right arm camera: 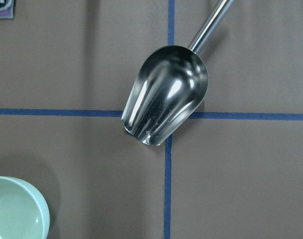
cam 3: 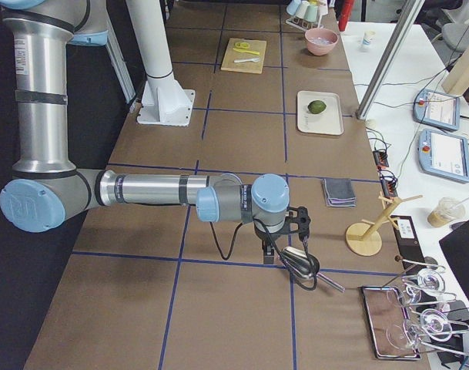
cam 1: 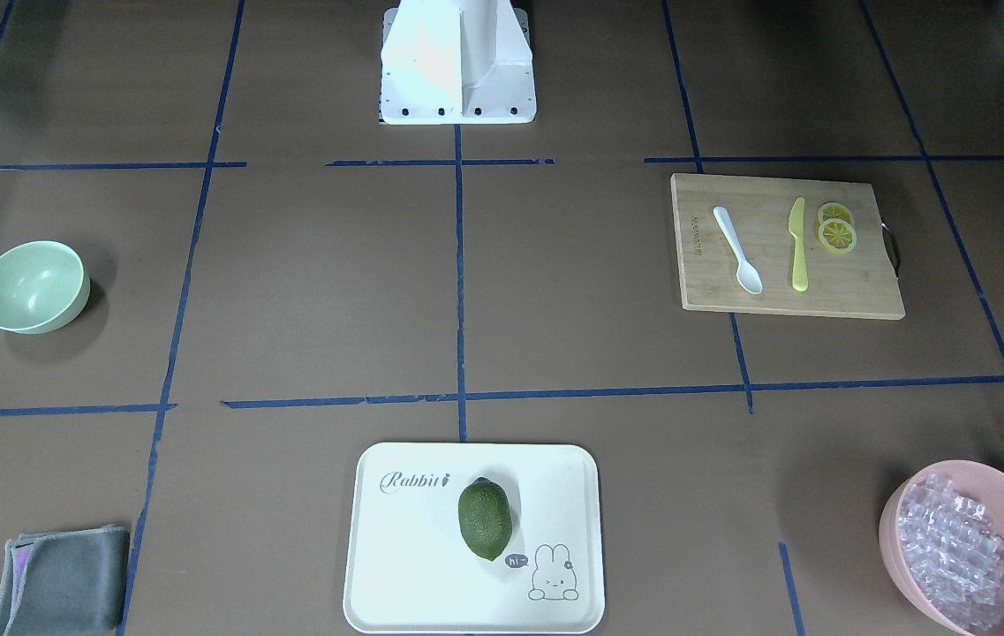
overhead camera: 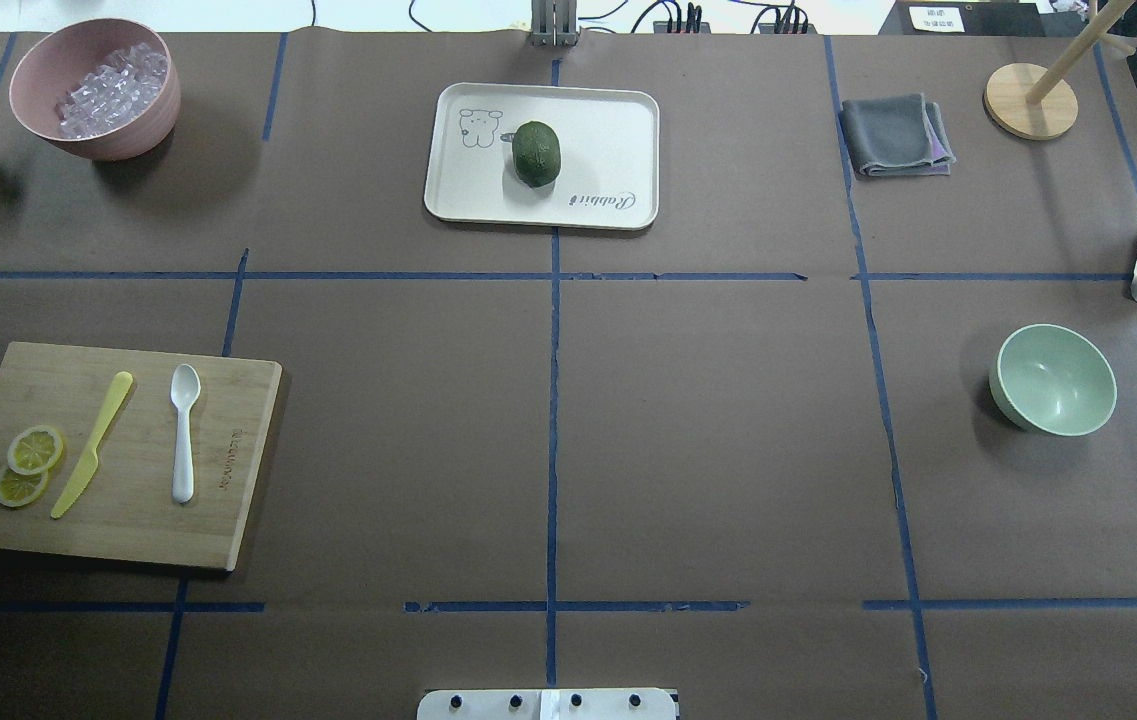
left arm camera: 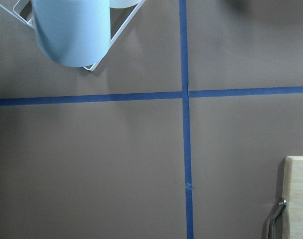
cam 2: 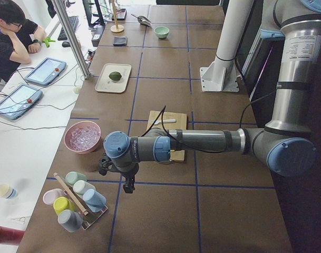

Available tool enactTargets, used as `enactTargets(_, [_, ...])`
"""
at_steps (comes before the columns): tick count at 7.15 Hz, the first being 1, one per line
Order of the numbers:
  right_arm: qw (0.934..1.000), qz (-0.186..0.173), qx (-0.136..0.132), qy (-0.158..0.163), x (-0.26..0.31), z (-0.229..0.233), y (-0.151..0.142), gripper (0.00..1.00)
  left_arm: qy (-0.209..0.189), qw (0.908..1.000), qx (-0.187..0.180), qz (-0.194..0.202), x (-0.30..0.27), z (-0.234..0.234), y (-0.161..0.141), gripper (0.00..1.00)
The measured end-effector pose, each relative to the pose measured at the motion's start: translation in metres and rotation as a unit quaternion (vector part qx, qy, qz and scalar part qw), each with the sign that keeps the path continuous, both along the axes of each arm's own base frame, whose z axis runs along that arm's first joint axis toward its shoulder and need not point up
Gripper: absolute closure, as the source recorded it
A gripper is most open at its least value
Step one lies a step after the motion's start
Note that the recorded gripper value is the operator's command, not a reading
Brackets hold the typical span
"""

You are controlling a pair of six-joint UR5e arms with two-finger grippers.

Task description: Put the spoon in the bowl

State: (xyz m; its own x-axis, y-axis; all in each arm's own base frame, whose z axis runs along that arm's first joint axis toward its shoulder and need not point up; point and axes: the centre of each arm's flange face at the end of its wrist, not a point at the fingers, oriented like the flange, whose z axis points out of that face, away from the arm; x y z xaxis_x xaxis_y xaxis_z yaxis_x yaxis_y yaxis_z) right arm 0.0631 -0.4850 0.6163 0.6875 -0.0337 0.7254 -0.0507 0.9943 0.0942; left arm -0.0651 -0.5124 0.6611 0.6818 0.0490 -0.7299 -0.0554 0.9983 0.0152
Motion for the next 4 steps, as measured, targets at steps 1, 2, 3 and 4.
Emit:
enactTargets(1, [1.0000,-0.002,0.007,0.000,-0.002,-0.008,-0.006,0.00,0.000,1.0000,0.002,0.000,0.000,-0.002,-0.001,0.00])
enactTargets(2, [1.0000,-0.004,0.005,-0.001,-0.006,-0.006,-0.008,0.00,0.000,1.0000,0.003,0.000,0.000,-0.002,-0.002,0.00])
enactTargets(3, [1.0000,-0.007,-0.002,-0.004,-0.016,-0.005,-0.010,0.00,0.000,1.0000,0.004,0.001,0.000,-0.003,-0.002,0.00])
enactTargets(4, [0.9999,-0.006,-0.014,-0.007,-0.032,-0.011,-0.011,0.00,0.000,1.0000,0.004,0.001,0.000,-0.003,-0.002,0.00])
